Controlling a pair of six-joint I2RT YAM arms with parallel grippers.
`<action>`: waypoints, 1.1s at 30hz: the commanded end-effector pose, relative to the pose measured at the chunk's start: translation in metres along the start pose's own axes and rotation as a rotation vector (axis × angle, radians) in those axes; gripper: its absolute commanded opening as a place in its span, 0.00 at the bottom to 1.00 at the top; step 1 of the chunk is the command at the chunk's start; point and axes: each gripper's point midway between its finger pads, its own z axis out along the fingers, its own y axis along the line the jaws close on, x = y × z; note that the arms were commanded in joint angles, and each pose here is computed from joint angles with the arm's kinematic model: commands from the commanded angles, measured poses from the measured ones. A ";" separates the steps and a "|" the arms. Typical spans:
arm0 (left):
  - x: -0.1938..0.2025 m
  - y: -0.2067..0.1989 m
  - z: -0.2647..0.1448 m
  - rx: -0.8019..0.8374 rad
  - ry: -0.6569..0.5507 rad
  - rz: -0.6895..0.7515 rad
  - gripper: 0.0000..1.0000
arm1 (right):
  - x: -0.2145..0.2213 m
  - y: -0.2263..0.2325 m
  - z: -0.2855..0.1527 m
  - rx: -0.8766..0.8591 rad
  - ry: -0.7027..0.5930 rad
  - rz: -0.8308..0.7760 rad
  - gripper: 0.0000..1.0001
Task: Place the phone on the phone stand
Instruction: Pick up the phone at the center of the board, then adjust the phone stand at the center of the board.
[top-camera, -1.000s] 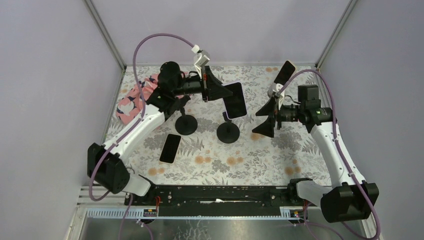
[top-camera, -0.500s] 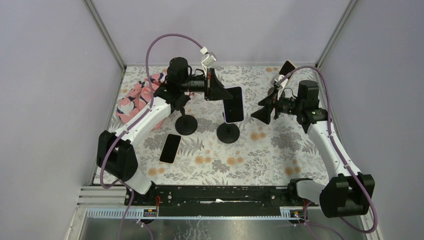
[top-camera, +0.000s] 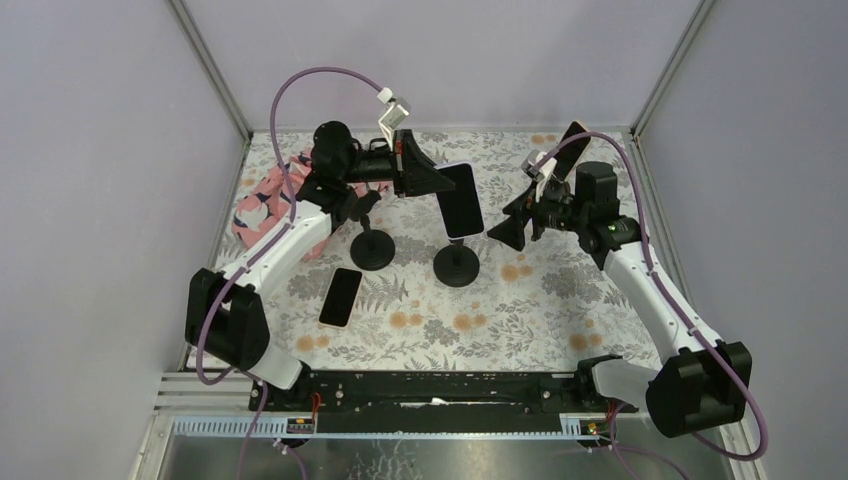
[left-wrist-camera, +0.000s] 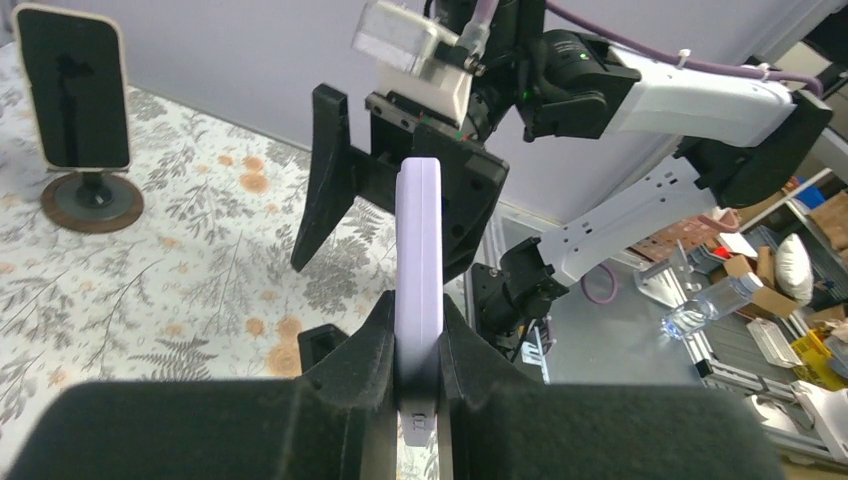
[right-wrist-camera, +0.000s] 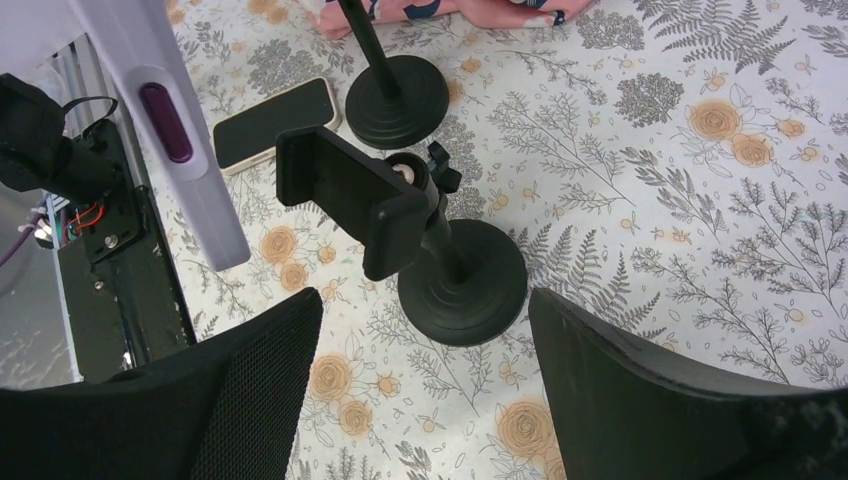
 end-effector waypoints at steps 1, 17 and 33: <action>-0.022 -0.017 0.005 0.107 -0.052 0.081 0.00 | -0.007 0.006 -0.010 0.012 0.002 -0.046 0.86; -0.012 -0.009 0.015 0.134 -0.061 0.029 0.00 | -0.014 0.038 -0.034 -0.202 -0.095 -0.031 0.92; -0.004 -0.053 -0.056 -0.333 -0.086 0.138 0.00 | -0.005 0.002 -0.006 0.016 -0.031 0.031 0.83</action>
